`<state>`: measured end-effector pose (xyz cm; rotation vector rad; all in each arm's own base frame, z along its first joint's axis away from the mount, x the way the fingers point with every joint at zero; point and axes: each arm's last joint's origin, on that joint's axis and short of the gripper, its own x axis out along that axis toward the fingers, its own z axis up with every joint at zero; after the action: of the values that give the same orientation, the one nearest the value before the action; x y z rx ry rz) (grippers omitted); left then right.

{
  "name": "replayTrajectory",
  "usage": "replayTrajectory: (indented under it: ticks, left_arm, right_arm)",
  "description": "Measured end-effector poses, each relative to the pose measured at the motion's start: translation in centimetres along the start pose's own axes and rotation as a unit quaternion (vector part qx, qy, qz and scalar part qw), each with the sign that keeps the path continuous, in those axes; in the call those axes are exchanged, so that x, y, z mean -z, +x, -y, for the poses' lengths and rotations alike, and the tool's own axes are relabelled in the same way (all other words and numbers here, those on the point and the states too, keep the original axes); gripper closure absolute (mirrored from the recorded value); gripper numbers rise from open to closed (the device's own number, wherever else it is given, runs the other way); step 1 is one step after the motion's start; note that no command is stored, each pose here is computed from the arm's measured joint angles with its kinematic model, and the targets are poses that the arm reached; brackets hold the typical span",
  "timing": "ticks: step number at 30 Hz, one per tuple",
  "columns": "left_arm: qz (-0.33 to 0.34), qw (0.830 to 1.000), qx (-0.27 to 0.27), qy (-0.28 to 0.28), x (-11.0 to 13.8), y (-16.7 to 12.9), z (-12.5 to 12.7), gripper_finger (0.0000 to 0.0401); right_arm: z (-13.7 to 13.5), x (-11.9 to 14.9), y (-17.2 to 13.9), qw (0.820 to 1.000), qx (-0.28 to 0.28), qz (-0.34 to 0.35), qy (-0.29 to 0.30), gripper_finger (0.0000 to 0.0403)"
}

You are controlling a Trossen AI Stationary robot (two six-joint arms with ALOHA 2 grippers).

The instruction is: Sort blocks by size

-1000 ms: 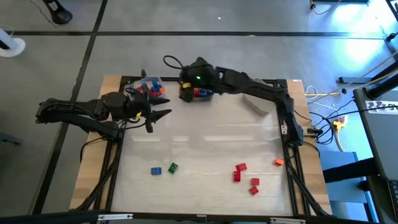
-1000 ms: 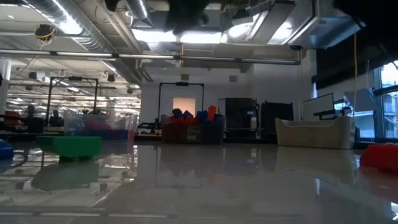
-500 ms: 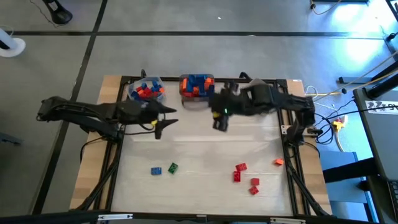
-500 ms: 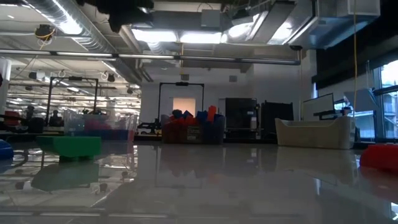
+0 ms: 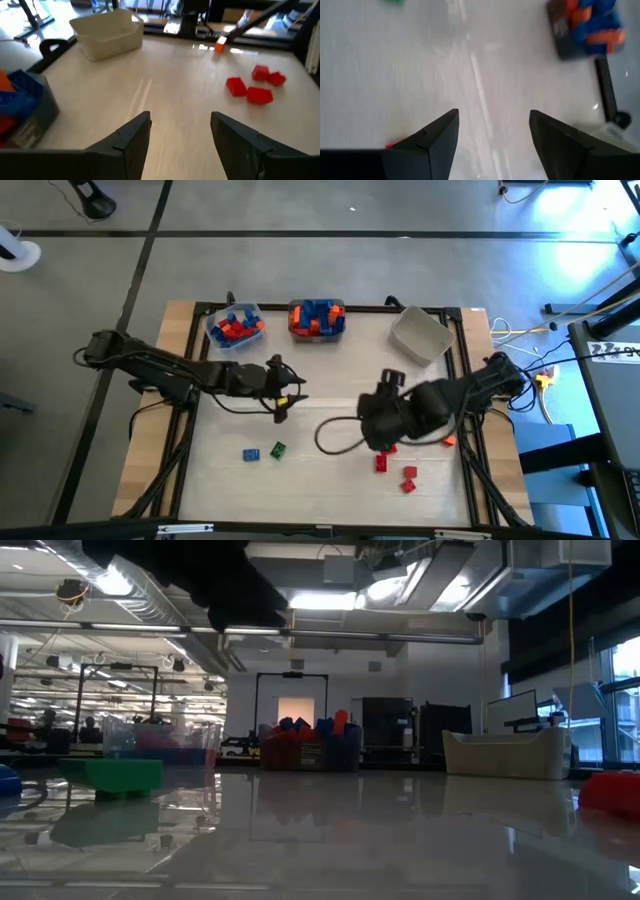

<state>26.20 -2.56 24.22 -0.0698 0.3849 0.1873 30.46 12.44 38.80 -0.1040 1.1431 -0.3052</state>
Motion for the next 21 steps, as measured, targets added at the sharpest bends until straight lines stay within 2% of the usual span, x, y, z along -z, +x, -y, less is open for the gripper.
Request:
replayTrajectory:
  ticks: [6,10,16,21]
  left_arm:
    - [-0.001,1.000,0.001,-0.011,0.5,1.2,0.4,0.0205]
    - [-0.003,1.000,0.003,-0.012,0.6,1.3,0.5,0.0205]
    - [0.025,1.000,0.010,-0.015,0.1,1.2,0.8,0.0205]
    - [0.025,0.999,0.011,-0.022,0.1,1.2,0.8,0.0205]
  right_arm:
    - [-1.0,4.9,0.6,0.998,0.013,-0.041,0.048,0.0163]
    - [-2.0,8.4,0.9,0.994,-0.002,-0.069,0.089,0.0163]
    - [-4.2,12.5,1.9,0.978,-0.010,-0.114,0.172,0.0163]
    - [-6.9,14.4,3.5,0.960,-0.061,-0.125,0.241,0.0163]
